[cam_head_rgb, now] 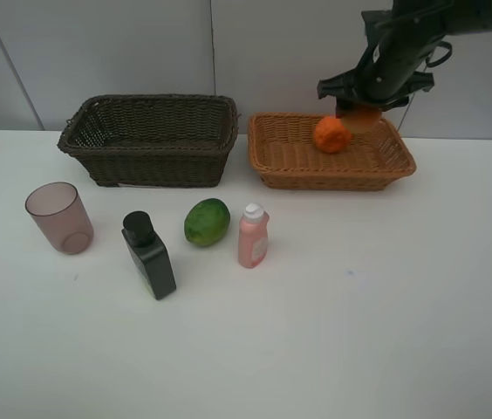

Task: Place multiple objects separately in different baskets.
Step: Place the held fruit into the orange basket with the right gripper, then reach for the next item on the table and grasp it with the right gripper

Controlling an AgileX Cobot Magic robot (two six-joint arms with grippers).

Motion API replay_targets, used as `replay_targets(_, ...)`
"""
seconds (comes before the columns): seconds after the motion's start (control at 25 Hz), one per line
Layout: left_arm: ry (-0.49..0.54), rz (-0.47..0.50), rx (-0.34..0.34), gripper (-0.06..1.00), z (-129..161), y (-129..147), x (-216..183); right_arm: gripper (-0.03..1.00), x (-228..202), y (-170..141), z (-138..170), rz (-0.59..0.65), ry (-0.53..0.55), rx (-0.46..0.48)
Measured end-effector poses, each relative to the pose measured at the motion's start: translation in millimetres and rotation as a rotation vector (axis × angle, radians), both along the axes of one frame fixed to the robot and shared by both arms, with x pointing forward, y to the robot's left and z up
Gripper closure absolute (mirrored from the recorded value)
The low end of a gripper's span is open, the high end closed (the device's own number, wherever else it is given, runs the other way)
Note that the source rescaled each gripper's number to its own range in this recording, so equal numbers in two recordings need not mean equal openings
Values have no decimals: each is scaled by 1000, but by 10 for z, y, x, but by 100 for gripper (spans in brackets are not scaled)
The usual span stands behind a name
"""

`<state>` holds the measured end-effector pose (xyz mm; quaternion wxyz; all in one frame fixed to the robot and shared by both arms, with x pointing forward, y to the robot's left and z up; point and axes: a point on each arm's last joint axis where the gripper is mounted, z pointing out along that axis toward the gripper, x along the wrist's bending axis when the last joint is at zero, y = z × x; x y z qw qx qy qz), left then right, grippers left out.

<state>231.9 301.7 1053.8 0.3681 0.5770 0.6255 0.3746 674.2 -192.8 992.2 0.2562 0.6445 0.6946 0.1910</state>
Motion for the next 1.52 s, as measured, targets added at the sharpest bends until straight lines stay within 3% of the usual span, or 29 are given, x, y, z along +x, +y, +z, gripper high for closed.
replay_targets(0.4,0,0,0,-4,0,0,0,53,116,-42,-408,-2,52,-7)
replay_targets(0.6,0,0,0,-4,0,0,0,9,119,-40,-411,-4,50,-3)
replay_targets(0.72,0,0,0,-4,0,0,0,-1,106,-41,-419,-15,66,3)
replay_targets(0.92,0,0,0,-4,0,0,0,-3,24,-33,-342,-78,125,66)
replay_targets(1.16,0,0,0,-4,0,0,0,-3,-209,-5,-5,-138,233,174)
replay_targets(1.52,0,0,0,-4,0,0,0,-3,-697,427,262,-71,441,134)
